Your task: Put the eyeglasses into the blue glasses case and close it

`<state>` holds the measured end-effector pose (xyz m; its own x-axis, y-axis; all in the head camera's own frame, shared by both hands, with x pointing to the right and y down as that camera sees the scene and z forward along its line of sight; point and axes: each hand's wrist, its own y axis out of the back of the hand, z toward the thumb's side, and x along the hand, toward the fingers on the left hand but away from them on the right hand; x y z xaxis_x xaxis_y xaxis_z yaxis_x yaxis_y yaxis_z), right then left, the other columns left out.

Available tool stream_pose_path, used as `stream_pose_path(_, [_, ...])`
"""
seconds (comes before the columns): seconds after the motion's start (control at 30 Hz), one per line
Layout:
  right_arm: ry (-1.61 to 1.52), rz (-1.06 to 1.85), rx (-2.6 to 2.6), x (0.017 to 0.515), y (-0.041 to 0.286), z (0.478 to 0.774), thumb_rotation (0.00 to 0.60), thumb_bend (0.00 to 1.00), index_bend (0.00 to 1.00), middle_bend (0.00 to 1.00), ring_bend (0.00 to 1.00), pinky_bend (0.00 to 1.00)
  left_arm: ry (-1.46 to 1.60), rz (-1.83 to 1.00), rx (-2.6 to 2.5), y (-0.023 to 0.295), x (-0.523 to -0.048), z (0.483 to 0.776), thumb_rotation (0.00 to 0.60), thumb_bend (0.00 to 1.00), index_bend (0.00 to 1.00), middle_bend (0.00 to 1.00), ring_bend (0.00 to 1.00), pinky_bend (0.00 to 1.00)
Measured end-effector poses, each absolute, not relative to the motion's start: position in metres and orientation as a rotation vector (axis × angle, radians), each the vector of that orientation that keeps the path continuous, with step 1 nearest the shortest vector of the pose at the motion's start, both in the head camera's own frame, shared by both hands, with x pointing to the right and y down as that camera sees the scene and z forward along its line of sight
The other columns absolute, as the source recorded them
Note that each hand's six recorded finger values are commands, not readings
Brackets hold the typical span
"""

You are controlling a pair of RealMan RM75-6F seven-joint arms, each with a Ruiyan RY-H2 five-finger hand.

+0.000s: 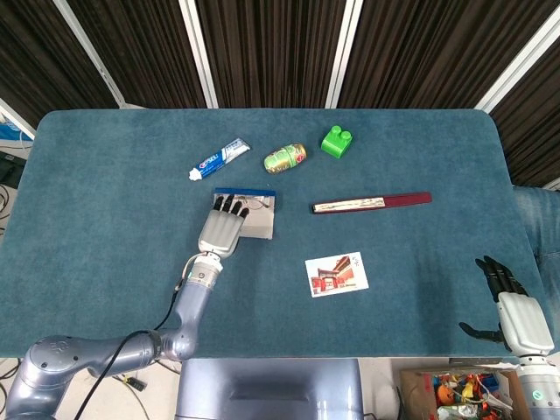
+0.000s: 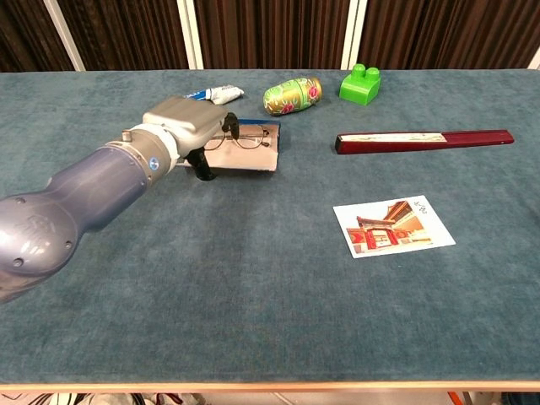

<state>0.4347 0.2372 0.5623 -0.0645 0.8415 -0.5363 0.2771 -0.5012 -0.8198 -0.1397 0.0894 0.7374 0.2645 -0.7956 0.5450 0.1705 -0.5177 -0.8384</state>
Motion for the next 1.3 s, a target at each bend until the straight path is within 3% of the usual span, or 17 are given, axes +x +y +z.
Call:
stream_pose_path(0.47, [-1.201, 1.600, -1.749, 0.435, 0.238, 0.562, 0.600, 0.11, 0.02, 0.00, 0.03, 0.18, 0.611, -1.448, -1.627, 0.074, -0.135, 0.744, 0.600, 0.37, 0.42, 0.20, 0.05, 0.12])
stream_pose_path(1.3, [-1.207, 1.607, -1.755, 0.436, 0.238, 0.563, 0.600, 0.11, 0.02, 0.00, 0.03, 0.18, 0.637, -1.472, -1.613, 0.074, -0.149, 0.751, 0.600, 0.39, 0.54, 0.22, 0.05, 0.12])
